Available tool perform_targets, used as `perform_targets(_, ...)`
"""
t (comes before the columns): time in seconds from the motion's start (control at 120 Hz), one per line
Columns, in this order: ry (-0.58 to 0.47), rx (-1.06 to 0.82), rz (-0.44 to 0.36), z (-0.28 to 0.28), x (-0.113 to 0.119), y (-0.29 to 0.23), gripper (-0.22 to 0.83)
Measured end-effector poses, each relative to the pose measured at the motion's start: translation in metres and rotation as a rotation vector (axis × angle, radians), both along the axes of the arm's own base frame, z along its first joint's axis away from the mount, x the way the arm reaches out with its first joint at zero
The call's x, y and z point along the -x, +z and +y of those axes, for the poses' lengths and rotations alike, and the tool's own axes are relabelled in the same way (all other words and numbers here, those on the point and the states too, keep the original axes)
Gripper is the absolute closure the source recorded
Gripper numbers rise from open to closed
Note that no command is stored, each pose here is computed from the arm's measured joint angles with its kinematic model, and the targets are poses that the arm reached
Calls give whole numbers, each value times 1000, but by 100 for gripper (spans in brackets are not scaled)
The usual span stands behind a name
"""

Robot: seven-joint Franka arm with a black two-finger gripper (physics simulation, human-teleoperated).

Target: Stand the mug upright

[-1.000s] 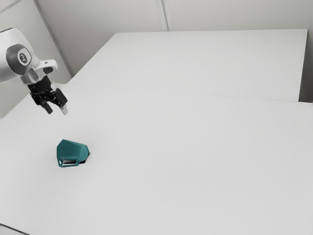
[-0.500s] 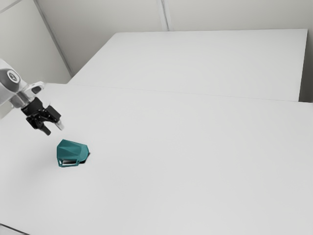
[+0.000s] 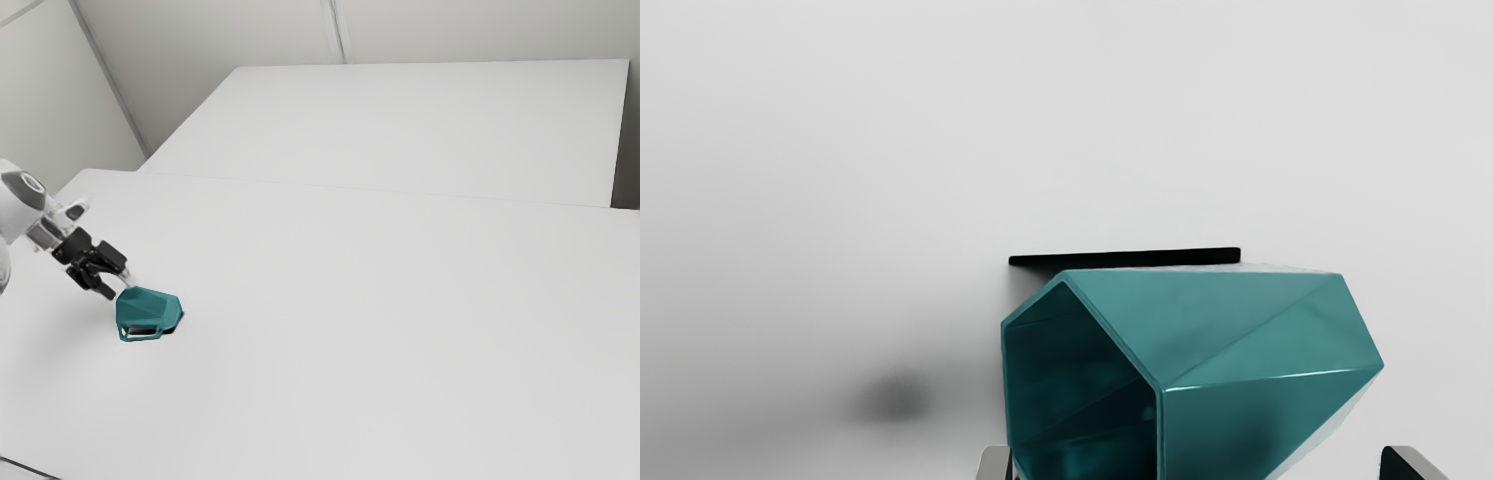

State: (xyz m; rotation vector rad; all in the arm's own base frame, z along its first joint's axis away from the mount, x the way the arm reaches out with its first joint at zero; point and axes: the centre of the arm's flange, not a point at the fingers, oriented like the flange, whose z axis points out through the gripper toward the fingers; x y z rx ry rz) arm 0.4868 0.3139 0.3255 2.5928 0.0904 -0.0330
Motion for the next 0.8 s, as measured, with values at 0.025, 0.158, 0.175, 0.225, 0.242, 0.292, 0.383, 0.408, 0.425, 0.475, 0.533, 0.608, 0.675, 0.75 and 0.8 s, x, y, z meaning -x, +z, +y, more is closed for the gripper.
perform_targets(0.025, 0, 11, -5, 0, 0, -1, 0)
perform_targets(0.158, 6, 72, -20, 0, 3, -14, 0)
perform_targets(0.175, 8, 82, -22, 0, 3, -16, 0)
perform_targets(0.225, 14, 110, -25, -1, 4, -24, 0)
perform_targets(0.242, 18, 119, -27, 0, 4, -26, 0)
perform_targets(0.292, 25, 143, -34, 0, 6, -30, 0)
perform_targets(0.383, 38, 185, -53, 1, 9, -34, 0)
perform_targets(0.408, 41, 197, -58, 1, 10, -35, 0)
perform_targets(0.425, 44, 205, -62, 1, 10, -36, 0)
perform_targets(0.475, 56, 232, -72, 1, 14, -39, 0)
perform_targets(0.533, 71, 266, -84, -1, 18, -44, 0)
perform_targets(0.608, 86, 305, -96, -1, 21, -53, 2)
perform_targets(0.675, 86, 325, -111, -2, 20, -55, 11)
perform_targets(0.75, 81, 341, -127, -4, 19, -54, 23)
perform_targets(0.8, 77, 349, -139, -4, 19, -52, 30)
